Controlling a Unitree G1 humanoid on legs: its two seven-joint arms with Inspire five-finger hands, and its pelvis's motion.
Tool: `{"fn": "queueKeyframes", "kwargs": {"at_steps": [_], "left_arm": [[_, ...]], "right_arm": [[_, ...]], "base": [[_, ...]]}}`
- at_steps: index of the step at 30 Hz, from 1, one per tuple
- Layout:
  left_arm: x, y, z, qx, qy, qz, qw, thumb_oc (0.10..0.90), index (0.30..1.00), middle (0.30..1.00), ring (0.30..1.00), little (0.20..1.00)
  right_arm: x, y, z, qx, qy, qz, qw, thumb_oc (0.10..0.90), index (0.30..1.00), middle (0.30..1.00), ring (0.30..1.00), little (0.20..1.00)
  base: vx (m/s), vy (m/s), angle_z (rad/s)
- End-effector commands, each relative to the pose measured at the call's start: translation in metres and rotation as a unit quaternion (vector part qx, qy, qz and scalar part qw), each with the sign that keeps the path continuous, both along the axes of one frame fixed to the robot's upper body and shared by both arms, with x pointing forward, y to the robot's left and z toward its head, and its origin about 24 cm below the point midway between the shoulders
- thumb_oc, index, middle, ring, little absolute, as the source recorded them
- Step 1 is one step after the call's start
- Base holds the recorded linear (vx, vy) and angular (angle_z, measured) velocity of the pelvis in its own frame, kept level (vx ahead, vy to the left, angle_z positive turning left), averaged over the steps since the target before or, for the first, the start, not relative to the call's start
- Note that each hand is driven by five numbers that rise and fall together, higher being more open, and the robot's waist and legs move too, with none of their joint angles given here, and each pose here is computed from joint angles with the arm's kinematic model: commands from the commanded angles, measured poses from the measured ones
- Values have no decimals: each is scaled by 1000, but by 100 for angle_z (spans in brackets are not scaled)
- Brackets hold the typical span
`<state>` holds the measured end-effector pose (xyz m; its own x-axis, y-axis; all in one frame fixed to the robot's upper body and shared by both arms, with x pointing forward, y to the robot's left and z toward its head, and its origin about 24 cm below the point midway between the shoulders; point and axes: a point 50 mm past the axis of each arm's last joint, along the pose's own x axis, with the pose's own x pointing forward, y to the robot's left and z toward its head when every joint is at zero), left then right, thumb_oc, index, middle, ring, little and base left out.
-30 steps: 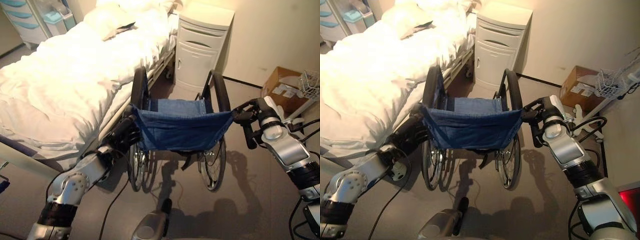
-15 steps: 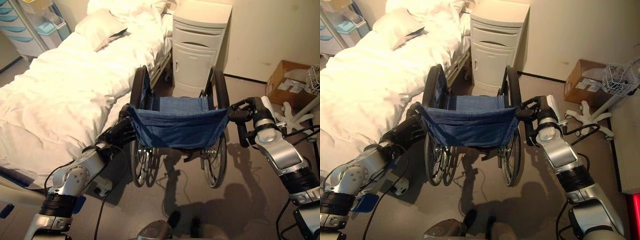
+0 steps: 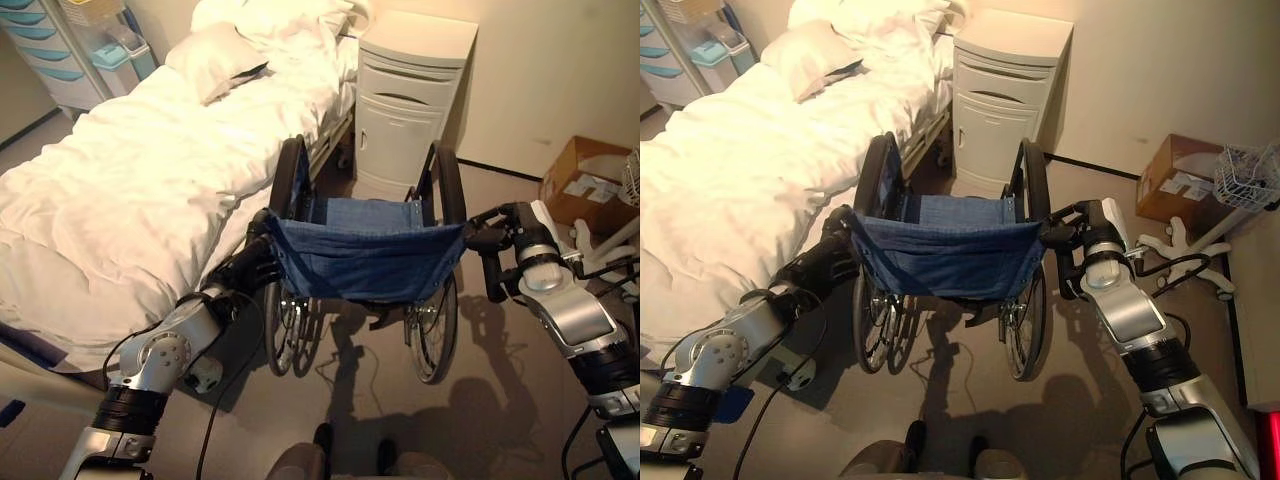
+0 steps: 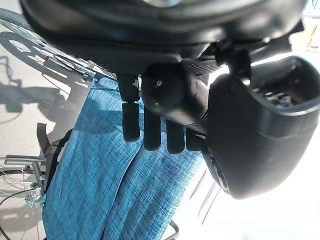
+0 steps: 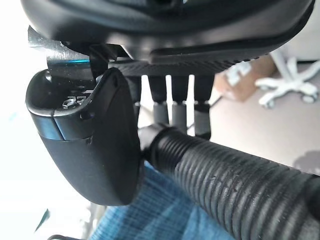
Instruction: Push the wheelchair next to the bed
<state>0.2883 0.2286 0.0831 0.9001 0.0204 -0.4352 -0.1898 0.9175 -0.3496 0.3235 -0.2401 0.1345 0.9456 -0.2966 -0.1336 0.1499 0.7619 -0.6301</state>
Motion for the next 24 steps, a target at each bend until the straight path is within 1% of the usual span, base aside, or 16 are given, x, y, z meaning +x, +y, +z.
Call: {"fn": "queueKeyframes", "kwargs": {"at_steps": [1,8,13,14,15,16,17,18,21,24], "left_arm": [[7,-40,45,-90,-126,-58,986,400,300,300,300,300],[10,-39,52,-92,-124,-49,987,400,300,300,300,300],[11,-40,46,-87,-110,-51,989,400,300,300,300,300],[10,-39,45,-83,-109,-50,989,400,300,300,300,300],[10,-39,45,-82,-109,-49,989,400,300,300,300,300],[10,-38,45,-81,-109,-49,990,510,465,465,465,465],[10,-37,46,-77,-112,-46,990,651,676,676,676,676],[10,-36,47,-74,-115,-43,990,800,900,900,900,900],[11,-33,53,-64,-126,-35,989,800,900,900,900,900],[11,-22,66,-52,-149,-17,987,800,900,900,900,900]], "right_arm": [[2,91,34,69,-89,218,969,400,300,300,300,300],[3,80,33,83,-89,184,975,400,300,300,300,300],[1,75,22,98,-79,160,979,400,300,300,300,300],[0,73,20,100,-78,156,980,513,469,469,469,469],[0,72,20,101,-79,154,980,547,521,521,521,521],[-1,71,20,102,-80,151,980,734,801,801,801,801],[-1,69,20,104,-83,145,980,800,900,900,900,900],[-1,68,20,105,-86,141,981,800,900,900,900,900],[-1,64,24,107,-96,133,981,800,900,900,900,900],[-2,56,32,109,-116,119,980,800,900,900,900,900]], "base": [[77,109,6],[43,93,5],[36,49,1],[0,0,0],[0,0,0],[0,0,0],[0,0,0],[0,0,0],[0,0,0],[-12,-2,1]]}}
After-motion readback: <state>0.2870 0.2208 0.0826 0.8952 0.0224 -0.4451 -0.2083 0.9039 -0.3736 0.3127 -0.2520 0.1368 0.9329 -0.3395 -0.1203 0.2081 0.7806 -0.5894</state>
